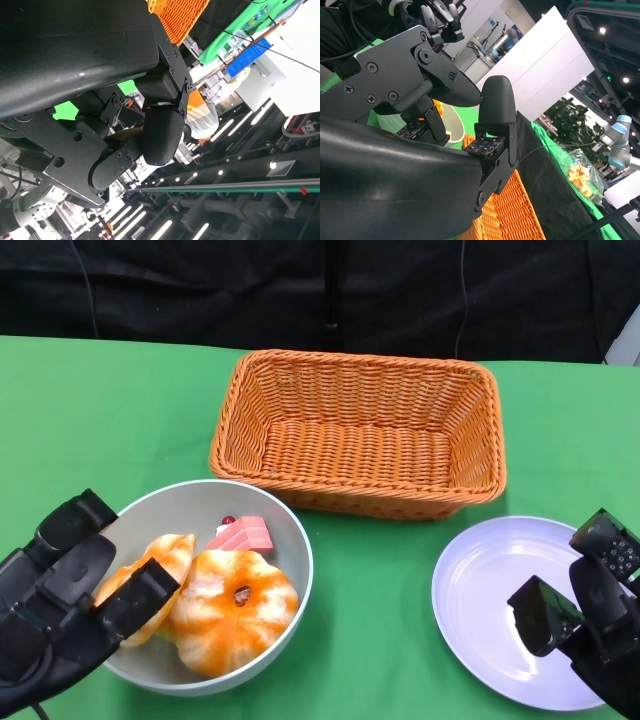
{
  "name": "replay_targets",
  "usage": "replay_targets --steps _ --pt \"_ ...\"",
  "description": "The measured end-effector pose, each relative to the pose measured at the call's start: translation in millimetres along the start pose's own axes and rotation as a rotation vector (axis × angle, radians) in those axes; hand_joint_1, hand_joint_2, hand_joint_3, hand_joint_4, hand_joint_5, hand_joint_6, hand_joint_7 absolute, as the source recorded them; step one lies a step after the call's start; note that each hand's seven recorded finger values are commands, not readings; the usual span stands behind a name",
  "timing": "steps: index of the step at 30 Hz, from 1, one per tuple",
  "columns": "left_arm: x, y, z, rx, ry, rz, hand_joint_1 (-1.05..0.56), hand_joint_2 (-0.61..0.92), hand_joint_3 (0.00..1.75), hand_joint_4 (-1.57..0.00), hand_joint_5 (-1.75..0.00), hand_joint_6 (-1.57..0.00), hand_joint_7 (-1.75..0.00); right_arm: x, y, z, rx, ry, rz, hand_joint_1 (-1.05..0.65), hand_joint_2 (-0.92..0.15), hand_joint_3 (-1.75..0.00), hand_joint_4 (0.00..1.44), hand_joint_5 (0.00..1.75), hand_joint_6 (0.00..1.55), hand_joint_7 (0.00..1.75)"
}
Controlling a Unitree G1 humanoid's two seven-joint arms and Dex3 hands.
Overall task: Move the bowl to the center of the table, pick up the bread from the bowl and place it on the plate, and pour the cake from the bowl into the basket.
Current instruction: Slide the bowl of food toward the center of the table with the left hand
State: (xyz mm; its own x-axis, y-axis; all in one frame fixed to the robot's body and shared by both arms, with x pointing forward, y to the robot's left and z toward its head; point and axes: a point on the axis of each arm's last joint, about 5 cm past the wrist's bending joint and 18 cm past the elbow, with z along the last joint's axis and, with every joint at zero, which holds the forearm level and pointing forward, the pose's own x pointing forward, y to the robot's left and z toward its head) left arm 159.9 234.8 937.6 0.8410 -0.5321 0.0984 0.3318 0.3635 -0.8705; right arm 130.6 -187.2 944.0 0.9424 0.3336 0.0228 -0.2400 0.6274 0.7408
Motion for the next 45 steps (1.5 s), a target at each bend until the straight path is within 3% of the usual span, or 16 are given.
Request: replay_targets --steps 4,5,6,8,10,14,18,21,25,26,28,32,34,37,40,45 --pt "-0.1 0.2 0.5 0.010 -0.009 0.012 -0.40 0.52 1.13 -1.00 -1.75 -0.84 -1.74 0.2 -0.1 -0.5 -0.001 0.003 0.002 -0.19 -0.62 -1.14 0.77 1.75 0.62 1.70" --pt "-0.1 0.3 0.6 0.012 -0.010 0.015 -0.50 0.69 0.83 -1.00 -1.75 -0.84 -1.75 0.2 -0.1 -0.6 -0.001 0.003 0.002 -0.19 -0.62 -1.13 0.76 1.75 0.62 1.71" --pt "-0.1 0.5 0.6 0.017 -0.011 0.019 -0.52 0.78 0.68 -0.99 -1.75 -0.83 -1.75 0.3 -0.2 -0.7 -0.001 0.004 0.001 -0.19 -0.61 -1.13 0.76 1.75 0.61 1.72" --pt "0.0 0.8 0.5 0.020 -0.010 0.019 -0.50 0.83 0.56 -0.99 -1.75 -0.83 -1.75 0.4 -0.9 -1.0 -0.004 0.005 -0.001 -0.19 -0.62 -1.13 0.76 1.75 0.60 1.73" --pt "0.0 1.0 0.4 0.022 -0.010 0.021 -0.33 0.49 1.13 -0.99 -1.75 -0.84 -1.74 0.5 -1.9 -1.4 -0.007 0.006 0.003 -0.19 -0.63 -1.13 0.75 1.75 0.59 1.74" --pt "0.0 0.9 0.4 0.022 -0.010 0.023 -0.27 0.40 1.35 -1.00 -1.75 -0.85 -1.74 0.6 -2.8 -1.5 -0.008 0.001 0.012 -0.19 -0.64 -1.12 0.76 1.75 0.59 1.74" --pt "-0.2 0.0 0.3 0.026 -0.010 0.042 -0.25 0.39 1.41 -1.01 -1.75 -0.85 -1.74 0.7 -2.6 -1.8 -0.009 0.003 0.008 -0.19 -0.64 -1.11 0.77 1.75 0.60 1.74" --pt "-0.3 0.1 0.3 0.026 -0.012 0.043 -0.36 0.53 1.15 -1.00 -1.75 -0.84 -1.75 0.7 -2.5 -2.1 -0.009 0.004 0.006 -0.20 -0.64 -1.10 0.77 1.75 0.59 1.74" --pt "-0.8 -2.2 4.2 0.186 -0.074 0.122 -0.23 0.52 1.21 -0.97 -1.75 -0.90 -1.55 0.5 -2.6 -2.4 -0.008 0.003 0.008 -0.18 -0.67 -1.08 0.76 1.75 0.60 1.71" --pt "-0.7 -3.8 5.2 0.247 -0.095 0.151 -0.18 0.46 1.35 -0.88 -1.74 -0.86 -1.46 0.6 -2.8 -2.5 -0.007 0.002 0.009 -0.19 -0.68 -1.06 0.76 1.75 0.61 1.68" --pt "0.0 -5.7 6.4 0.359 -0.137 0.212 -0.16 0.40 1.42 -0.77 -1.71 -0.79 -1.39 0.9 -3.4 -3.4 -0.002 0.004 0.008 -0.19 -0.68 -1.05 0.77 1.75 0.61 1.67" --pt "1.6 -4.4 5.9 0.514 -0.218 0.301 -0.26 0.44 1.24 -0.59 -1.49 -0.66 -1.18 2.3 -5.9 -7.3 0.004 0.016 -0.002 -0.18 -0.69 -1.04 0.76 1.75 0.62 1.66" --pt "2.6 -3.7 6.0 0.637 -0.254 0.350 -0.41 0.72 0.76 -0.44 -1.04 -0.61 -0.77 3.1 -5.8 -8.9 -0.003 0.016 -0.007 -0.19 -0.69 -1.04 0.75 1.75 0.61 1.67" --pt "2.4 -0.8 6.9 0.799 -0.313 0.411 -0.55 0.89 0.40 -0.35 -0.66 -0.60 -0.35 4.1 -6.5 -10.7 -0.008 0.013 -0.018 -0.19 -0.70 -1.04 0.75 1.75 0.60 1.68" --pt "2.5 3.9 4.5 0.907 -0.354 0.464 -0.60 0.92 0.34 -0.33 -0.50 -0.60 -0.18 4.7 -7.5 -12.3 -0.006 0.014 -0.028 -0.19 -0.71 -1.05 0.75 1.75 0.59 1.68" --pt "1.9 18.1 0.7 1.224 -0.363 0.649 -0.81 0.92 0.61 -0.15 -0.17 -0.46 -0.01 8.0 -10.4 -14.6 -0.019 0.013 -0.030 -0.18 -0.70 -1.04 0.76 1.75 0.59 1.70"
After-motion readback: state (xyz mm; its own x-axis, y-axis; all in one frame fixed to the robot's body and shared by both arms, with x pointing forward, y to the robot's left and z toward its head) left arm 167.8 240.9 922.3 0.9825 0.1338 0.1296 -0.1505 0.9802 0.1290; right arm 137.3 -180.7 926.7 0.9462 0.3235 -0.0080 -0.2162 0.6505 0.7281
